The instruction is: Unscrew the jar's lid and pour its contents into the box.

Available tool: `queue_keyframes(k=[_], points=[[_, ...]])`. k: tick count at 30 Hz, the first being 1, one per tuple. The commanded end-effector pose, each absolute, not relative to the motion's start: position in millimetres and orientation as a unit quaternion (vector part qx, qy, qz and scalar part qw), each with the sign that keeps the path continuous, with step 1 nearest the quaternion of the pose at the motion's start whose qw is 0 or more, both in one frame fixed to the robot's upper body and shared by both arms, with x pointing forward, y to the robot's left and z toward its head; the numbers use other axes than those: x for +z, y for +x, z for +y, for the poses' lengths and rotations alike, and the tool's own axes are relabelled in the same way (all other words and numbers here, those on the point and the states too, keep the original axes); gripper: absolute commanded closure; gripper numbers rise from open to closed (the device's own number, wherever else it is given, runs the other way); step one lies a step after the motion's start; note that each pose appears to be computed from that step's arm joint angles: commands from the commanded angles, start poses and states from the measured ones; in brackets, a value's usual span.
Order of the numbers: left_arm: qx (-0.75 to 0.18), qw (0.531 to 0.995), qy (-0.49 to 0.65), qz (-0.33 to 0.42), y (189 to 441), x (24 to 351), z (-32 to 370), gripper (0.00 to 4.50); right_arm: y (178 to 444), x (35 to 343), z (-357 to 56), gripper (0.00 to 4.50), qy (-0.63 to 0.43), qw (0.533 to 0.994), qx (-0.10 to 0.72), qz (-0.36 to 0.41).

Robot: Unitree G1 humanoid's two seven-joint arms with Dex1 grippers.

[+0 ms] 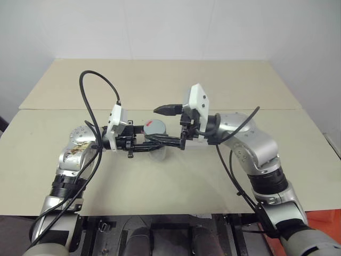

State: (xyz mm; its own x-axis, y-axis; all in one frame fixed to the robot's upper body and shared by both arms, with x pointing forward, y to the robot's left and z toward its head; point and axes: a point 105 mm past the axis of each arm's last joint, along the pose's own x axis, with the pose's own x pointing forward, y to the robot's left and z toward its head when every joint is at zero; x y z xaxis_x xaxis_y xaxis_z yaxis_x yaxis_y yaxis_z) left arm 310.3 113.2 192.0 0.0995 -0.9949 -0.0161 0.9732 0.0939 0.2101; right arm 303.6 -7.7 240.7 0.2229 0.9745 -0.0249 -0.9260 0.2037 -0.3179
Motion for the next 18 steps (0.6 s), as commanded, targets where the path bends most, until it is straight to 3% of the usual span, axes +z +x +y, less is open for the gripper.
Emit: queue_keyframes(k=[1, 18], points=[[-0.674, 0.727, 0.099, -0.085, 306, 203, 113, 2.47, 306, 253, -23, 0.02, -0.138, 0.785, 0.593, -0.114], [-0.675, 0.726, 0.099, -0.086, 306, 203, 112, 2.47, 305, 249, -43, 0.02, -0.144, 0.794, 0.581, -0.106]])
